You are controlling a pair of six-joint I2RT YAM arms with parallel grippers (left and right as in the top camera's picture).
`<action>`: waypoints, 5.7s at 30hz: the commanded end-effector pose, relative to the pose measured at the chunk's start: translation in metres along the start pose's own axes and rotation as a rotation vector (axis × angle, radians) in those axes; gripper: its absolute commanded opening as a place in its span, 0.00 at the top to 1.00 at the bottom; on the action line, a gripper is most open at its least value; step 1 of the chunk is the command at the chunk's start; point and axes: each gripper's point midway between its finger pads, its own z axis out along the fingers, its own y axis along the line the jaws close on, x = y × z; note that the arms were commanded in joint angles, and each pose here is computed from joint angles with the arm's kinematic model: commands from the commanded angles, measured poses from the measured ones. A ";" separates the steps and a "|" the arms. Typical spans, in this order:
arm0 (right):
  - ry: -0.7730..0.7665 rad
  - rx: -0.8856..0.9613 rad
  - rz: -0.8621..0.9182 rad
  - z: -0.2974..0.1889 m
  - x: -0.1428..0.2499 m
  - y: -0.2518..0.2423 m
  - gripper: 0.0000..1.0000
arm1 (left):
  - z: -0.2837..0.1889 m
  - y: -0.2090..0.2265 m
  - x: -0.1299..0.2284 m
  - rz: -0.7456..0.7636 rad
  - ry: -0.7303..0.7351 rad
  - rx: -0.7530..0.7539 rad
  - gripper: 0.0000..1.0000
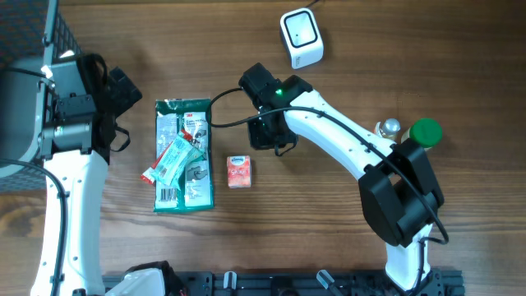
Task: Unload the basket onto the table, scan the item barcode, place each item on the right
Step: 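Lower the right gripper onto the Kleenex pack and close on it, then lift the Kleenex pack and carry it up toward the scanner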
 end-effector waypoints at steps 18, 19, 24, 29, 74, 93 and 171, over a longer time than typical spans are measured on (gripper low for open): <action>0.036 -0.159 0.001 -0.024 0.016 0.024 0.65 | -0.001 0.001 -0.003 0.004 -0.009 -0.004 0.00; 0.040 -0.159 -0.002 -0.019 0.020 0.027 0.59 | -0.001 0.001 -0.003 0.004 -0.009 -0.004 0.00; 0.063 -0.156 0.026 0.009 0.040 0.034 0.57 | -0.001 0.001 -0.003 0.004 -0.009 -0.005 0.00; 0.070 -0.153 0.047 0.026 0.048 0.028 0.63 | -0.001 0.001 -0.003 0.004 -0.009 -0.005 0.00; 0.050 -0.196 0.038 0.055 0.055 0.035 0.70 | -0.001 0.001 -0.003 0.004 -0.009 -0.004 0.00; 0.062 -0.317 0.012 0.058 0.059 0.031 0.96 | -0.001 0.001 -0.003 0.004 -0.009 -0.005 0.00; -0.331 -1.029 -0.127 -0.230 0.040 -0.019 0.96 | -0.001 0.001 -0.003 0.004 -0.009 -0.004 0.00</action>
